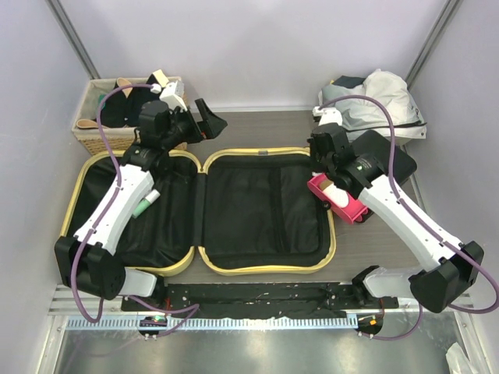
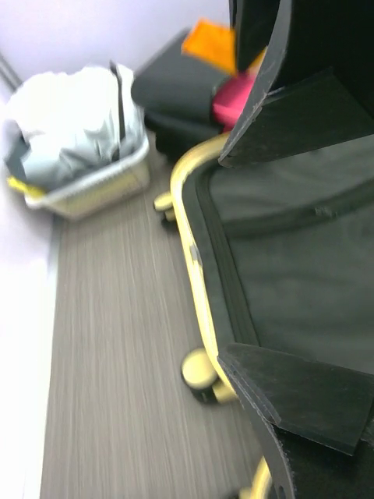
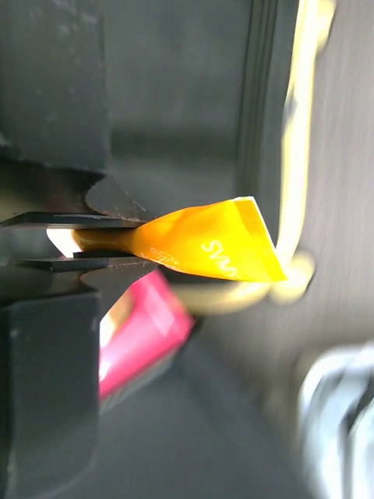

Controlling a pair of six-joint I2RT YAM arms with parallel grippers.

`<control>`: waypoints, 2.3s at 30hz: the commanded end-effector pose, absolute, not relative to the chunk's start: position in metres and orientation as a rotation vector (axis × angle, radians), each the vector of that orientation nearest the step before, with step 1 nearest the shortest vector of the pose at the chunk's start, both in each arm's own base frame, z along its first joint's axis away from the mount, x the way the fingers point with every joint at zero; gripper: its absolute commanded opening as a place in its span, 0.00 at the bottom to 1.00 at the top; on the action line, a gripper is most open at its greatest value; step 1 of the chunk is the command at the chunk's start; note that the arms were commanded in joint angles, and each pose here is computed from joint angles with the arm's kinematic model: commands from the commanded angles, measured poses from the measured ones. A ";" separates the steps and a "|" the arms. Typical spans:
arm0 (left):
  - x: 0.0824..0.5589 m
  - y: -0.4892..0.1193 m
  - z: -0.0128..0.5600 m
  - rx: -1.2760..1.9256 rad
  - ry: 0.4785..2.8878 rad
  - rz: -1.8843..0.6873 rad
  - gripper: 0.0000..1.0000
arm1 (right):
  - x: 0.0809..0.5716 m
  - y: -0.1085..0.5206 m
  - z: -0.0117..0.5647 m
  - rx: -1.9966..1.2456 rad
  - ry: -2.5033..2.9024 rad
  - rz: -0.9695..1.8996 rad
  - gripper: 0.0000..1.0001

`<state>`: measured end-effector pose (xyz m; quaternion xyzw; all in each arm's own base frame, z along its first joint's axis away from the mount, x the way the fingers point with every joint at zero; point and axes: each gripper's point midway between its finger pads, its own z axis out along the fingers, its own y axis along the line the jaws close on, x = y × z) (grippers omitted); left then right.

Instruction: Open, take out, and arrange the luggage

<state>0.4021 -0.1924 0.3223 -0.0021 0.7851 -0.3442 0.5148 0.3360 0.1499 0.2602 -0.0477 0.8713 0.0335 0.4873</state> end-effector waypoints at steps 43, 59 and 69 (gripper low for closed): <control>0.404 -0.174 0.309 0.003 1.932 -0.663 1.00 | 0.289 0.030 0.203 -0.302 2.512 -0.775 0.65; 0.404 -0.173 0.309 0.000 1.927 -0.662 1.00 | 0.264 0.225 0.188 -0.531 2.435 0.147 0.52; 0.402 -0.173 0.313 0.006 1.916 -0.666 1.00 | 0.279 0.177 0.148 -0.355 2.468 -0.193 0.52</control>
